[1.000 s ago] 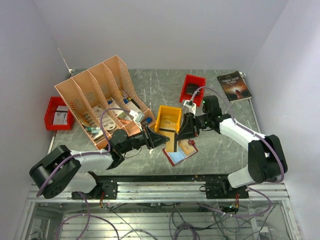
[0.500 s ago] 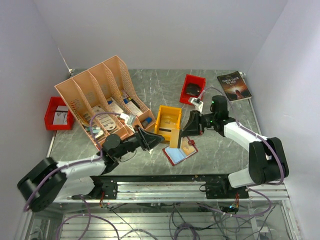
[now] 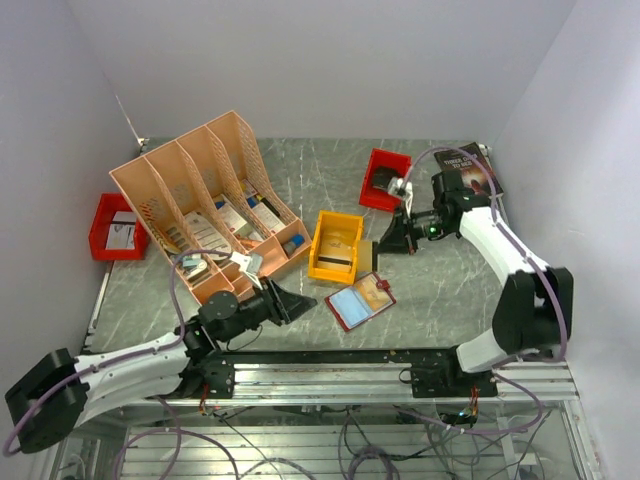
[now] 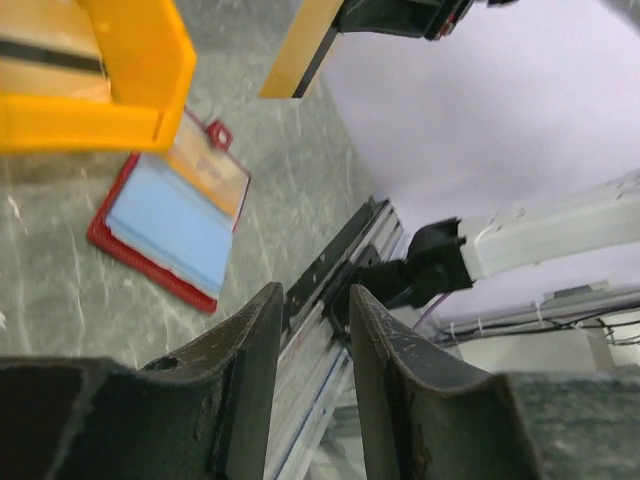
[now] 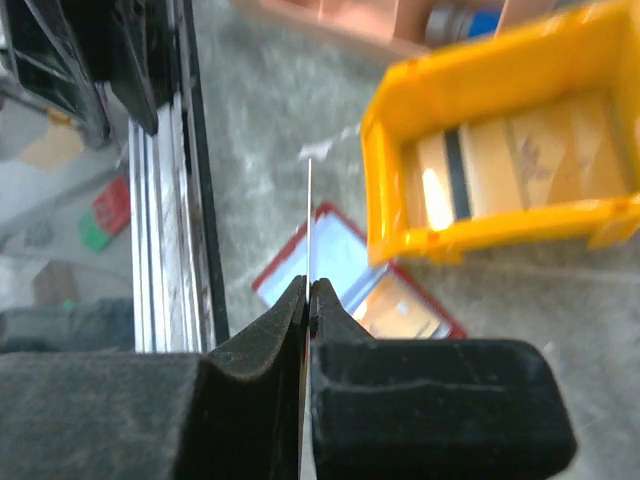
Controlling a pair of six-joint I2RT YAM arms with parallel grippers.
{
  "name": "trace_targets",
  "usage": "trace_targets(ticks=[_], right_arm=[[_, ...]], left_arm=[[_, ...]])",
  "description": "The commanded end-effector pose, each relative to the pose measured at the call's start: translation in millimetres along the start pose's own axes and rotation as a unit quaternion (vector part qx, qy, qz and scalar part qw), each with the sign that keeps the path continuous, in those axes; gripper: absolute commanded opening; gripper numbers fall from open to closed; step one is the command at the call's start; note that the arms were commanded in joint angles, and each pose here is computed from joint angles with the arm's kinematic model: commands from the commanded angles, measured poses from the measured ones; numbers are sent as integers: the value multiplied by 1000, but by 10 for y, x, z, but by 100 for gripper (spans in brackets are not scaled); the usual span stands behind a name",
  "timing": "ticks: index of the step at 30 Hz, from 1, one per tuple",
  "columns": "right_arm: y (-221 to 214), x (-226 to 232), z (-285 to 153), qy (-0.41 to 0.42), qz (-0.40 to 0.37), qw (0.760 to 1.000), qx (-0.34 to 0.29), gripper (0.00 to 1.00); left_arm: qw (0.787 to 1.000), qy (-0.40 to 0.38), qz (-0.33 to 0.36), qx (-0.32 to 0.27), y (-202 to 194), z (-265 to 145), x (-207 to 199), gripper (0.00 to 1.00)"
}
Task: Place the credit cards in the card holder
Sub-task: Pick up the credit card from the storage box, then move the storage box to the center of the board.
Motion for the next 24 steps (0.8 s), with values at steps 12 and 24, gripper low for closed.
trace_targets(ticks=[12, 24], right_arm=[[-893, 64, -1, 12, 93, 984, 150, 0], [-844, -7, 41, 13, 102, 985, 138, 0]], left_arm=[[982, 188, 11, 21, -333, 515, 615, 15], [953, 303, 9, -15, -348, 868, 1093, 7]])
Point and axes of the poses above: each gripper's point midway between its finger pads, its own z axis out along the fingers, its own x axis along the line the jaws close on, y = z × x, the point moved 1 cm from there along -z, back along the fingers, and after that the axes turned 1 degree about z, right-handed, at the moved point
